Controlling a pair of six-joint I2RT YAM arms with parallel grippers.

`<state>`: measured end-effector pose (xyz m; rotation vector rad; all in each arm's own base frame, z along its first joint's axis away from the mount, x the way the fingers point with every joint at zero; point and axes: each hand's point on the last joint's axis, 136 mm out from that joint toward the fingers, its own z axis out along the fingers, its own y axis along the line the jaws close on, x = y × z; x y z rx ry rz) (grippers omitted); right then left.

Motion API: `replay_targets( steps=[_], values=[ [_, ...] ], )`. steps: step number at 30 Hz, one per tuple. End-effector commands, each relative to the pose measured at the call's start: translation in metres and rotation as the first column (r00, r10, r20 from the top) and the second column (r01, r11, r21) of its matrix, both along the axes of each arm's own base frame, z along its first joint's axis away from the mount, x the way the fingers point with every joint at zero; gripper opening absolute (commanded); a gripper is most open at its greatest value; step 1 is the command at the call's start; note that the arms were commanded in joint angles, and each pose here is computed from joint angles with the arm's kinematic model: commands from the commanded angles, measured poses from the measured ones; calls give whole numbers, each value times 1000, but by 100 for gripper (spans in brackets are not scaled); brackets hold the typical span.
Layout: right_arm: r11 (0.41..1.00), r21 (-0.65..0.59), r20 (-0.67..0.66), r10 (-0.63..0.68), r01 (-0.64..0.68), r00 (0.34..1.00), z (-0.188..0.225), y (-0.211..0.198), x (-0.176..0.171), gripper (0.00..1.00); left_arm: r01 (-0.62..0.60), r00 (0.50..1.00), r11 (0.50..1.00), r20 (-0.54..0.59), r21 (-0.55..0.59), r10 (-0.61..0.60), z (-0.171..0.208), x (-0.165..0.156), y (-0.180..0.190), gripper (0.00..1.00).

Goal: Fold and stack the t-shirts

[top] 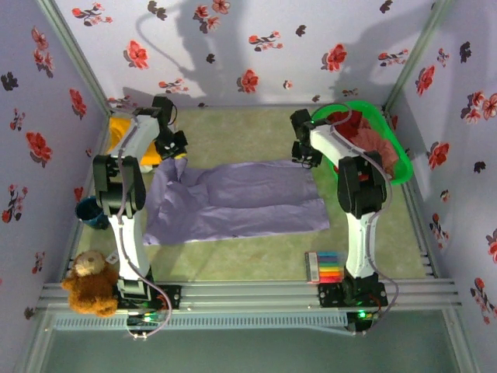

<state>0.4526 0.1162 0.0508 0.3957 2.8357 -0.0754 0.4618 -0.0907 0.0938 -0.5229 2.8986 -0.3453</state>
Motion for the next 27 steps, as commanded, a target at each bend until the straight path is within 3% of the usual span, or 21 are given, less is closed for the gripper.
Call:
replay_targets(
  steps=[1, 16, 27],
  values=[
    [996, -82, 17, 22, -20, 1000, 1, -11, 7, 40, 3, 999, 1000, 35, -22, -3, 29, -3, -5, 0],
    [998, -57, 30, 36, -35, 999, -23, -5, 13, 38, 1, 999, 1000, 51, -28, 0, 39, 0, -5, 0],
    [998, -40, 8, 58, -58, 998, -31, -1, 9, 24, 3, 998, 999, 58, -36, -1, 46, -1, -4, 0]
  ],
)
